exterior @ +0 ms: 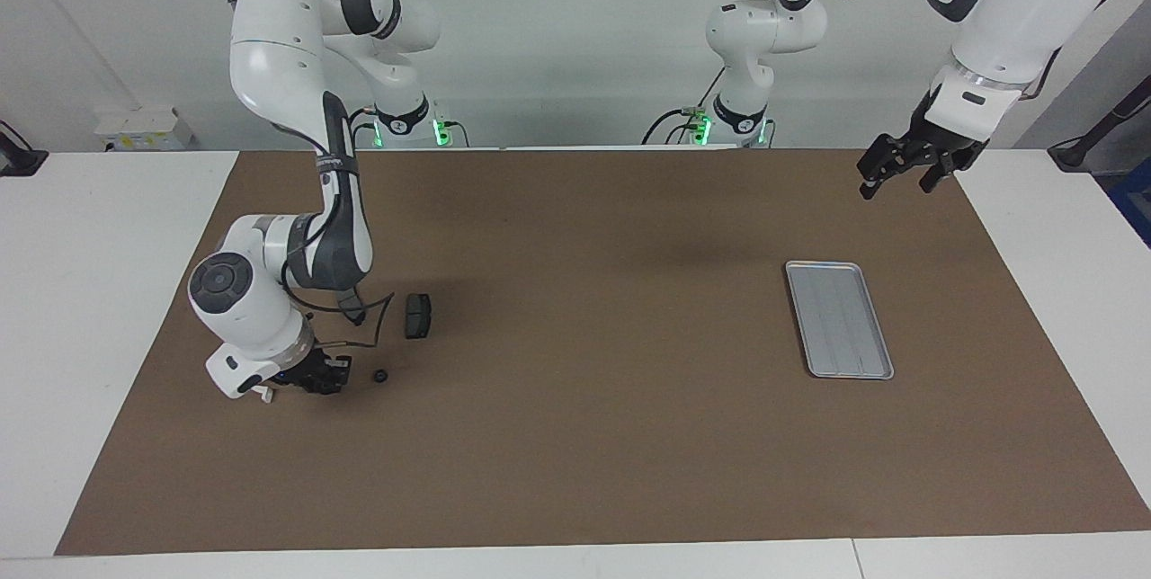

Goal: Pick bearing gear from pile to tray

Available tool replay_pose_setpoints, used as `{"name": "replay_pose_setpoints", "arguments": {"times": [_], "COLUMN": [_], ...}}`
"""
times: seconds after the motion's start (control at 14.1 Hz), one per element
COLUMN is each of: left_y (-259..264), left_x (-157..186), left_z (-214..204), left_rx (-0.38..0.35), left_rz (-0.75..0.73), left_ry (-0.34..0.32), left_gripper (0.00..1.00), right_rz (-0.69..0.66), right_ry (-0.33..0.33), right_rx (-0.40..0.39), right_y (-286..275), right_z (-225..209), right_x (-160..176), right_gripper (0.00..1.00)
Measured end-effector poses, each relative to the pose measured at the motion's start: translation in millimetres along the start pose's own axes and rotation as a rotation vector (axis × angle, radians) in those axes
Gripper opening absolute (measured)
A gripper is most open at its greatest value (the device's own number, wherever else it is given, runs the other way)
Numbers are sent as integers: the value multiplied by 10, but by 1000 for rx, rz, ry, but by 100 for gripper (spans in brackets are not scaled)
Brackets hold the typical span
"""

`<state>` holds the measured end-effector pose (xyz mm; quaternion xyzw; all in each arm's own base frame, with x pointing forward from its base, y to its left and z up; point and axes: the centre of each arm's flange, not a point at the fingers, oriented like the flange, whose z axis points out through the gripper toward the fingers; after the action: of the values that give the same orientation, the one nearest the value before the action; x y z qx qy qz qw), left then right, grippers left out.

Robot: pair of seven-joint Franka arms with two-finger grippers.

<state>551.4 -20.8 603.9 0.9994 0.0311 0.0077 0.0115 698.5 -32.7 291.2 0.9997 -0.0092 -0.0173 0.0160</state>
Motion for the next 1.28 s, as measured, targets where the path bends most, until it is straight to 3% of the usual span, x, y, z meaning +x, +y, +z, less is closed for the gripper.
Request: {"name": "replay_pose_setpoints", "arguments": {"times": [0.57,0.85,1.06,1.28], "left_y": [0,0,0,0], "left_x": [0,0,0,0], "left_z": [0,0,0,0], "left_rx": [0,0,0,0], "left_rz": [0,0,0,0], "left_ry": [0,0,0,0], "left_gripper": [100,100,100,100], "right_rz": [1,-11,-14,-27], "right_ry": [33,90,92,135], "right_rx": [0,4,12,25], "right_y": [-7,-221,-835,-1585], "right_z": [-157,-1002,-1757,-2115], "right_x": [42,69,-15,-105], "right_gripper": [35,35,35,35]}}
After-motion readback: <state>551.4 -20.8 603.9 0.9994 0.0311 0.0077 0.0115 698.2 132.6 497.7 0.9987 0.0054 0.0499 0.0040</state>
